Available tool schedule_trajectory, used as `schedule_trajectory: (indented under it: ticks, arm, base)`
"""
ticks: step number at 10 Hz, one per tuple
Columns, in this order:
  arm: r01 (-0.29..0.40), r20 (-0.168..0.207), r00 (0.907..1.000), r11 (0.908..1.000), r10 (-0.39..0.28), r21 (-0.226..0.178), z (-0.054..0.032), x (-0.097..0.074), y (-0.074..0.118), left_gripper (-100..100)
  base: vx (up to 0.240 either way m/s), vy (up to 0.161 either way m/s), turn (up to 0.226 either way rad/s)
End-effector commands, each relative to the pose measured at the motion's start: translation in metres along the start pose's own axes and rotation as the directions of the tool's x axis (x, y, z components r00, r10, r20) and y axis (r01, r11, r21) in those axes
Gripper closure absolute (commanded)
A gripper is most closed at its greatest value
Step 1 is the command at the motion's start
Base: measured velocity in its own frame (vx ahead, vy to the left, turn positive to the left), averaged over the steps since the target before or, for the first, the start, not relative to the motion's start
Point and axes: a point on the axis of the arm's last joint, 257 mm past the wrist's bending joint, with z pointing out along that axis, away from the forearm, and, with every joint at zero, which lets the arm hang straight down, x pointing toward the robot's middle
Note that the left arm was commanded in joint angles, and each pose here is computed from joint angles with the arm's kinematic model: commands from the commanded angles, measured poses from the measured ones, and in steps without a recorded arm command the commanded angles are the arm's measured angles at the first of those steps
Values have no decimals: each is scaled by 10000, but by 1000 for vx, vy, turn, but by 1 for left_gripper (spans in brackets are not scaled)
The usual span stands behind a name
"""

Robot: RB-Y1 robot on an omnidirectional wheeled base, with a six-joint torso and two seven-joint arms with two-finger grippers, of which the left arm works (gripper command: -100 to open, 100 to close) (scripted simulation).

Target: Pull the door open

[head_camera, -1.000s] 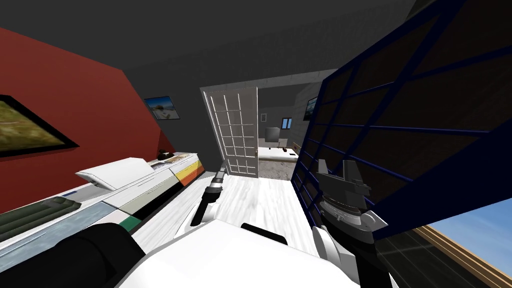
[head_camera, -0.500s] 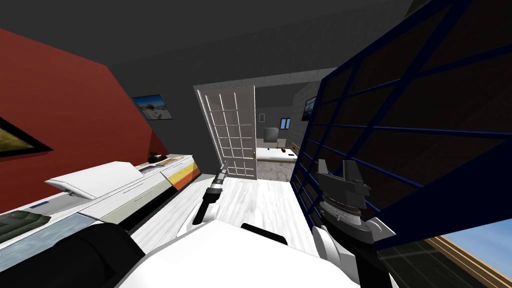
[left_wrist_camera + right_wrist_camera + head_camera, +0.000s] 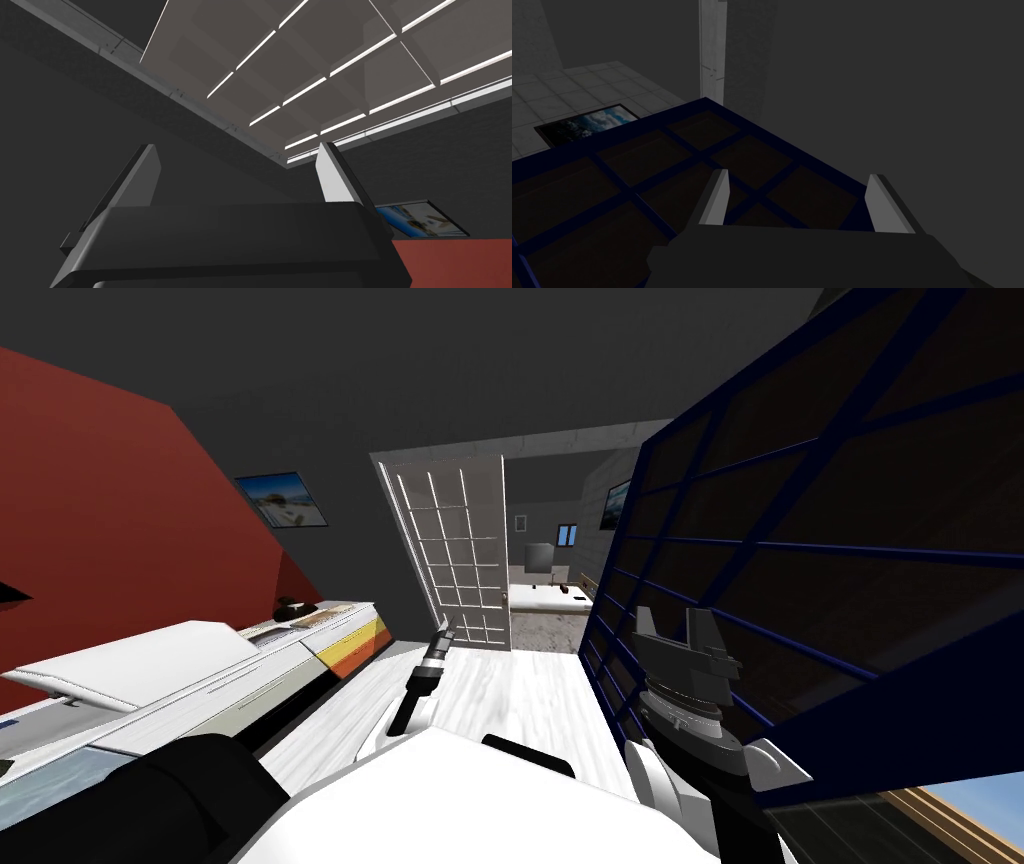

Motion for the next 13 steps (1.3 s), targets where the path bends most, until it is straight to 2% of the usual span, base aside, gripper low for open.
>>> schedule_trajectory:
  ticks: [1, 4, 7, 10, 13]
  arm:
    - [-446, -109, 9990, 9989, 445, -139, -34, 54, 95, -100]
    - [-1222, -338, 9921, 9917, 1209, -399, -98, 155, 293, -100]
    - [-1978, -604, 9791, 9782, 1941, -632, -172, 254, 488, -100]
    - [-2688, -894, 9611, 9595, 2614, -847, -256, 355, 675, -100]
    - [-3357, -1212, 9385, 9363, 3232, -1029, -349, 456, 853, -100]
  base:
    - [95, 2, -42]
    - [98, -8, -52]
    - [104, -12, -48]
    - [105, -3, -52]
    - [97, -6, -54]
